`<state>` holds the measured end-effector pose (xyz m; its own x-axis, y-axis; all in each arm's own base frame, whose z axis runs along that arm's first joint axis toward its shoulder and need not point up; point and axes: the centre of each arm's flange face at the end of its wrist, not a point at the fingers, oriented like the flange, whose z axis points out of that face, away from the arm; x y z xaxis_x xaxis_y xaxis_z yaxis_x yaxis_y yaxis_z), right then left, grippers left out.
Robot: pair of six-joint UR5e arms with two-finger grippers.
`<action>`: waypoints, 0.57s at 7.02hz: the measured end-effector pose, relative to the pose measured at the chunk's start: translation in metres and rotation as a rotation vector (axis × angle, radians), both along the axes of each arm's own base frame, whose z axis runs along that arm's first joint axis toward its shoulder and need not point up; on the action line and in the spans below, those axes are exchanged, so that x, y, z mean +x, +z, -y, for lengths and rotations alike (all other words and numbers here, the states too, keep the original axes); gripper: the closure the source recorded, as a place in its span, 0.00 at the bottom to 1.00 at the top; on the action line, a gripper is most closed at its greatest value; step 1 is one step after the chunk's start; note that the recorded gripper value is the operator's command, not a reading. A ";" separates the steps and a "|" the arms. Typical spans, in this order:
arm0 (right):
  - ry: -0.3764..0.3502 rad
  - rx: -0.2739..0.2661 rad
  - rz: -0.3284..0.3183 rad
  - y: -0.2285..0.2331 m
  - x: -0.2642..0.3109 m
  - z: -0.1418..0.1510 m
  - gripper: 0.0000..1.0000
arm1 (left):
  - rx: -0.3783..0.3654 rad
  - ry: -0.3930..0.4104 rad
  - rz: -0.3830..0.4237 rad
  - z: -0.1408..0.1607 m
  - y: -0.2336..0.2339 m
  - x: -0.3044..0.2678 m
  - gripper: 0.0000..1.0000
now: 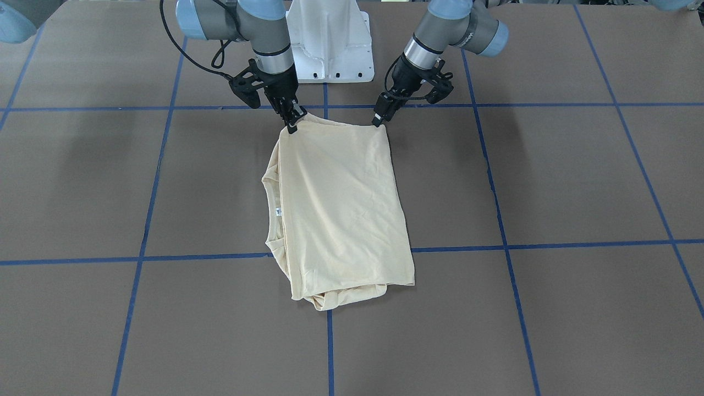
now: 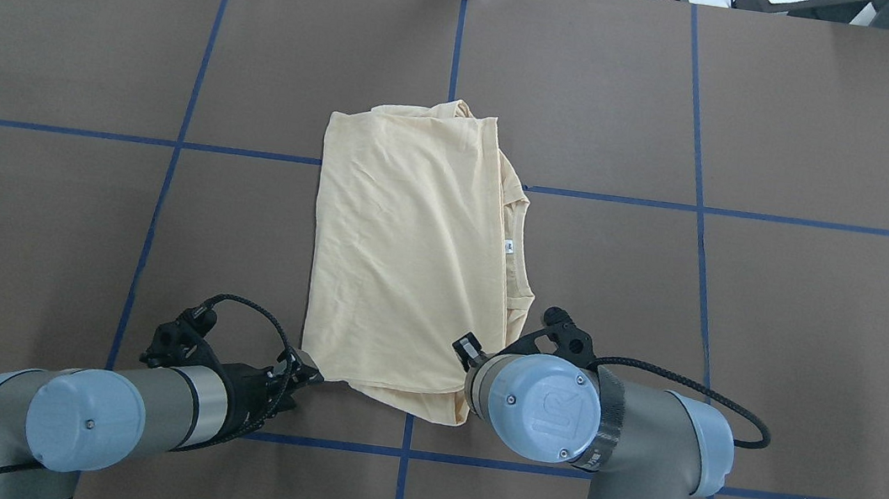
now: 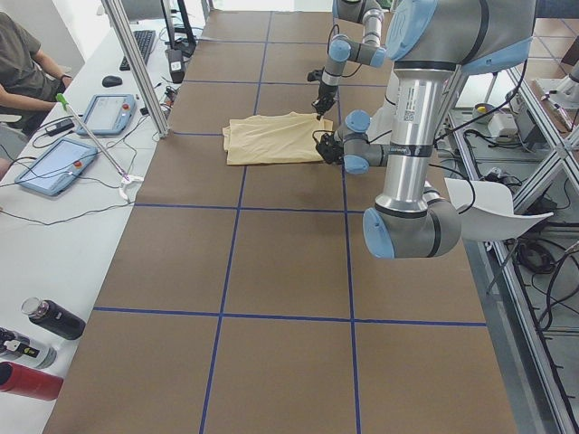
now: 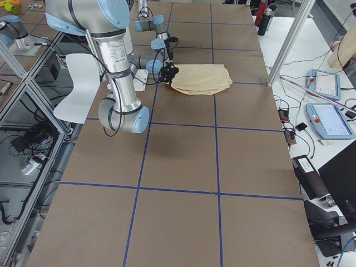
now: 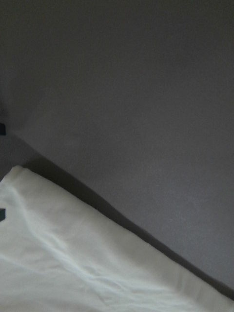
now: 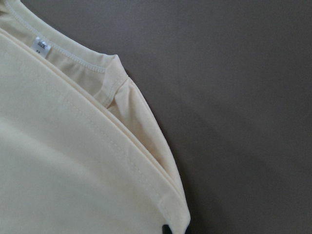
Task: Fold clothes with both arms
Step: 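Move the left gripper to the near edge and grasp it beside the right gripper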
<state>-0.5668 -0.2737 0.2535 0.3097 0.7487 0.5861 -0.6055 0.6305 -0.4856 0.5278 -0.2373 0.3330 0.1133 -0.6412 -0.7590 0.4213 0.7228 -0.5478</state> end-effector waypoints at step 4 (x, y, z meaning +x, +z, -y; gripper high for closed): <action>-0.001 0.001 -0.002 0.001 0.000 0.000 1.00 | 0.005 -0.010 0.007 0.004 0.002 0.001 0.55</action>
<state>-0.5667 -0.2736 0.2545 0.3114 0.7480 0.5861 -0.6057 0.6315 -0.4841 0.5288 -0.2416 0.3348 0.1122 -0.6386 -0.7613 0.4329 0.7210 -0.5411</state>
